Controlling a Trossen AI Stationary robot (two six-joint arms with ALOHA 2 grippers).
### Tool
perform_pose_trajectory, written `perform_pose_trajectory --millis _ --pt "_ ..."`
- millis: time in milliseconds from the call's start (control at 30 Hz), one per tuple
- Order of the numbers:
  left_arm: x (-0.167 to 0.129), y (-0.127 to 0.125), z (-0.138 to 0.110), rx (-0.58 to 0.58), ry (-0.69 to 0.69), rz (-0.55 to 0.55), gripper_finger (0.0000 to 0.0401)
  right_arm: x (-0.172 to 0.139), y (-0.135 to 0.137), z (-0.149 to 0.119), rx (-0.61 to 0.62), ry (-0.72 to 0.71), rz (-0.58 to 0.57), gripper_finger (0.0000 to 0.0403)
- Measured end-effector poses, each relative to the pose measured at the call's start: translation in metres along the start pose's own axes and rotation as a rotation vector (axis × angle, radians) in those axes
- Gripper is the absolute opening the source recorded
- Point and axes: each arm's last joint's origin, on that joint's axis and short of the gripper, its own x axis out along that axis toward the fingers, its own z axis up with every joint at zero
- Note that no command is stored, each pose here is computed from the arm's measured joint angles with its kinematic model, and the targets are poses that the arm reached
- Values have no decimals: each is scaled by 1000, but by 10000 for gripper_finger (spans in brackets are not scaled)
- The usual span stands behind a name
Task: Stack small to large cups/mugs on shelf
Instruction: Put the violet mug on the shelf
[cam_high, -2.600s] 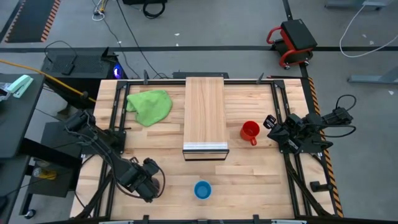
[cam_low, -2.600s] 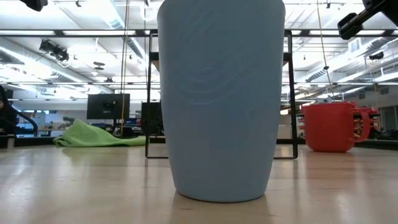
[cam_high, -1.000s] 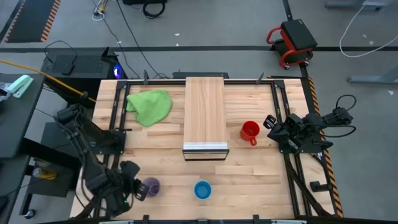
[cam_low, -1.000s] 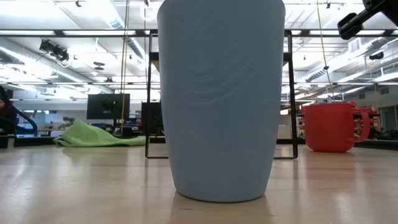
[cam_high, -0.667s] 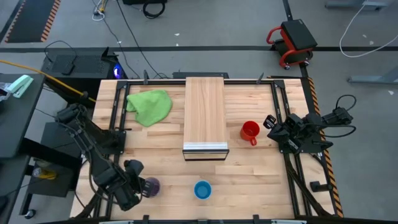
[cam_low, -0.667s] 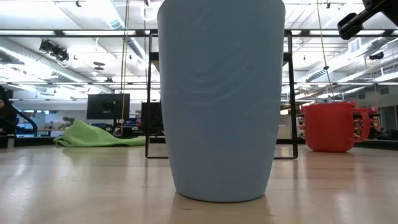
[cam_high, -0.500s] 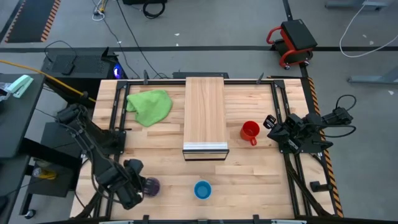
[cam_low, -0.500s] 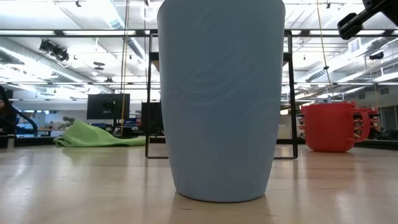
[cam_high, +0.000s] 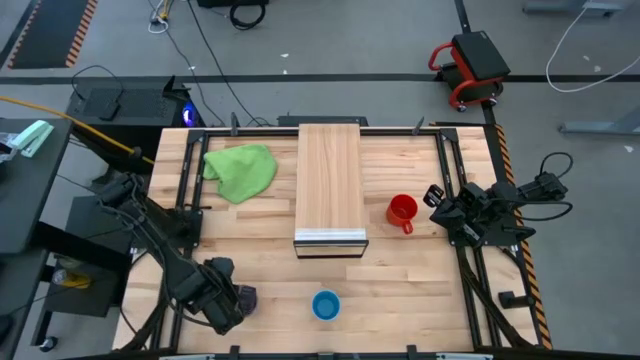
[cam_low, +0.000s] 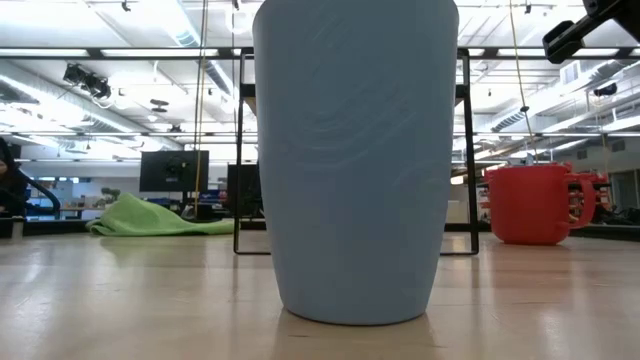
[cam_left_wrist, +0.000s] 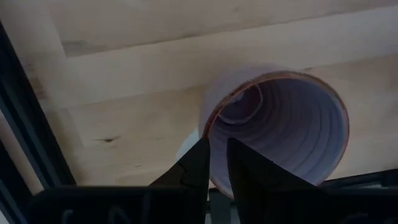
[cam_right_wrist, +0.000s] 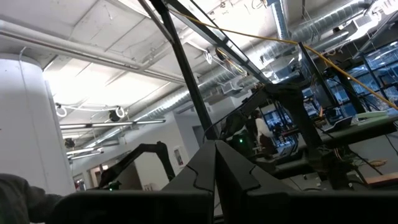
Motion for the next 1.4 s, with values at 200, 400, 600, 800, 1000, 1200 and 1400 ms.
perform_pose_trajectory --millis 200,400,600,800,1000,1200,1400 --pt "3 3 5 -2 -47 59 68 0 0 0 0 0 0 15" --pt "2 3 7 -5 -54 61 69 0 0 0 -1 0 0 15" --pt "2 3 7 19 -71 51 68 0 0 0 0 0 0 15" --pt "0 5 8 86 -57 78 80 0 0 0 0 0 0 15" --pt "0 5 8 175 -54 84 99 0 0 0 0 0 0 15" --pt "0 4 8 215 -48 79 113 0 0 0 0 0 0 15" --pt "1 1 11 252 -41 71 123 0 0 0 0 0 0 15"
